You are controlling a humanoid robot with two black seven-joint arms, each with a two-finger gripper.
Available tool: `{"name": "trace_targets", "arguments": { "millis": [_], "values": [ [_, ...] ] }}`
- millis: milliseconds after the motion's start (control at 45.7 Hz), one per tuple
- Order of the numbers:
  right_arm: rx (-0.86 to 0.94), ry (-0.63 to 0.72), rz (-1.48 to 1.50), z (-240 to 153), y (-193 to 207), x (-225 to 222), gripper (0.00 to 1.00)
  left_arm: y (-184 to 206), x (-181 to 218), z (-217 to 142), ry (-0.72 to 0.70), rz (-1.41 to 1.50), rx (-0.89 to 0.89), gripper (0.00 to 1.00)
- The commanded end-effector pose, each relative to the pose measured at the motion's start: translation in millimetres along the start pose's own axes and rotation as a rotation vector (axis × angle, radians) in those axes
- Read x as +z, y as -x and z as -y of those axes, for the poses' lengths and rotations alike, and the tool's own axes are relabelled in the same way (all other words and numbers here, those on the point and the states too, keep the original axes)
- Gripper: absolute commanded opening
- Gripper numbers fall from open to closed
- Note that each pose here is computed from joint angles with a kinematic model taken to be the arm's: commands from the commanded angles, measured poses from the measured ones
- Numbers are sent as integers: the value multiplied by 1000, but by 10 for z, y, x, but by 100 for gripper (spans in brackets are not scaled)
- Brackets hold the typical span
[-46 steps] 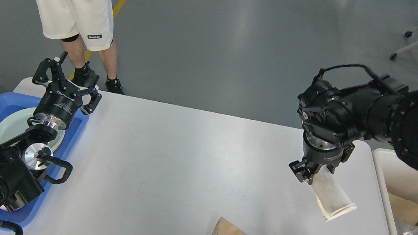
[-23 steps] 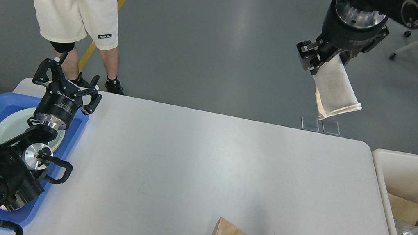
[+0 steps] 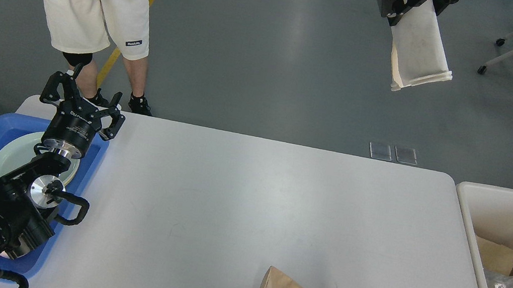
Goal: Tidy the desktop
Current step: 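Lift the white paper bag with the right gripper toward the bin, then drop the white paper bag into the white bin with the right gripper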
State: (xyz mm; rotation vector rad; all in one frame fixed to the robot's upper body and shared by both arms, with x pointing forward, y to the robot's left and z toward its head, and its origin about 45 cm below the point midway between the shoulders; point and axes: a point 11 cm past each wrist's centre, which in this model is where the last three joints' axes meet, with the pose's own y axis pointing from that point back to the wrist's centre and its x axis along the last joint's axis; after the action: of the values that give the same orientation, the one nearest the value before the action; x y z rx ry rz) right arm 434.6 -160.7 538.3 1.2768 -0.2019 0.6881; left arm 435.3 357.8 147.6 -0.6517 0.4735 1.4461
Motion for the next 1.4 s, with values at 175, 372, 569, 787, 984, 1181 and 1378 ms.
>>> {"name": "trace_targets", "arguments": {
  "millis": [175,372,569,787,984,1181,1378],
  "values": [
    [66,35,162,-170,-1,730,0,4,-6,0,-1,-1,-1,96],
    [0,121,314,-7,391,1499,0,4,-6,0,-1,-1,-1,96],
    [-106,196,461,232,985,2176,0,-2,3,0,1,0,1,96],
    [-216,262,608,527,1761,2747,0,-2,2,0,0,1,1,96],
    [-131,379,656,979,2389,3167,0,0,2,0,0,0,0,96],
    [25,473,651,1466,2918,3359,0,4,-6,0,-1,-1,-1,96],
    [67,457,716,1960,3373,3303,0,4,-6,0,-1,-1,-1,96]
  ]
}}
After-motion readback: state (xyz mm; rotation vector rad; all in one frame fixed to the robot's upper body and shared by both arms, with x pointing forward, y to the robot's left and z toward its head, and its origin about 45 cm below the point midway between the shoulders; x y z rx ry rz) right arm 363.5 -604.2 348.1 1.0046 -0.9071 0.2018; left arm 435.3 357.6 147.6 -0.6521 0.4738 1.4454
